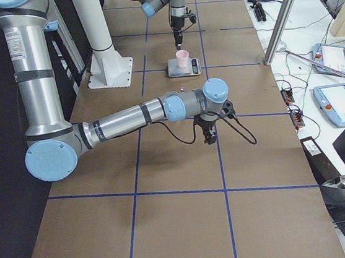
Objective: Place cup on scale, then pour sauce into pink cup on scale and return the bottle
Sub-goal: 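Release the cup and raise the left gripper while the right gripper approaches the bottle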
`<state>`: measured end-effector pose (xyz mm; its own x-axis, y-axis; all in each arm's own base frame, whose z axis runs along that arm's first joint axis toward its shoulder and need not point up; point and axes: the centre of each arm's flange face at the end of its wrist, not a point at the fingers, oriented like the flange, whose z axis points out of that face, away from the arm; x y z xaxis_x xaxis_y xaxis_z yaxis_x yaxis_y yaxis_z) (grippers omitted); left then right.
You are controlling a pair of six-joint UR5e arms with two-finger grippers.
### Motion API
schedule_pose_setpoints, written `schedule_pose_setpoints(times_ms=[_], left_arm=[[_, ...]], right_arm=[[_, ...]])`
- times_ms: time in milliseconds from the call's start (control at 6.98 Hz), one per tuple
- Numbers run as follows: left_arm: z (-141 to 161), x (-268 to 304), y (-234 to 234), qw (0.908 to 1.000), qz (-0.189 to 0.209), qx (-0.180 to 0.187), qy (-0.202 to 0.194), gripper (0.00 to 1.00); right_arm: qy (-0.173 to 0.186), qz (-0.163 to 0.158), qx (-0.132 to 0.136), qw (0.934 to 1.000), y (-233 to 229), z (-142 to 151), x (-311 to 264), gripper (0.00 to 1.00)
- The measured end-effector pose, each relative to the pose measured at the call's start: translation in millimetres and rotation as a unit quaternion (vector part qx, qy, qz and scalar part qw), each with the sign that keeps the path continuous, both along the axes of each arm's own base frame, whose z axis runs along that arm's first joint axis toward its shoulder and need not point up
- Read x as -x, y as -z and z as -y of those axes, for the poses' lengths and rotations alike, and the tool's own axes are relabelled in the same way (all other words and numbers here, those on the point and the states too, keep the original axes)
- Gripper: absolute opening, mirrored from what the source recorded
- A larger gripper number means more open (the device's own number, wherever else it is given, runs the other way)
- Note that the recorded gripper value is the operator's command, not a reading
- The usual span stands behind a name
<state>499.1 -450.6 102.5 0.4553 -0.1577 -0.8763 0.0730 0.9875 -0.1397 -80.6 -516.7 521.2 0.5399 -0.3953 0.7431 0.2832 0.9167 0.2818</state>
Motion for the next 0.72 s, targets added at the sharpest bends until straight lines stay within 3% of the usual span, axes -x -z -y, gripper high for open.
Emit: schedule_pose_setpoints(times_ms=[287, 717], left_arm=[[14.7, 44.6, 7.3, 0.9994, -0.016, -0.012, 0.029, 0.55], [37.4, 71.7, -13.7, 0.9983, -0.010, -0.011, 0.057, 0.55]], right_arm=[[-0.014, 0.025, -0.019, 0.9994, 6.9, -18.0, 42.8, 1.00], [-0.079, 0.085, 0.002, 0.9932, -6.0, -101.1, 108.6, 1.00]])
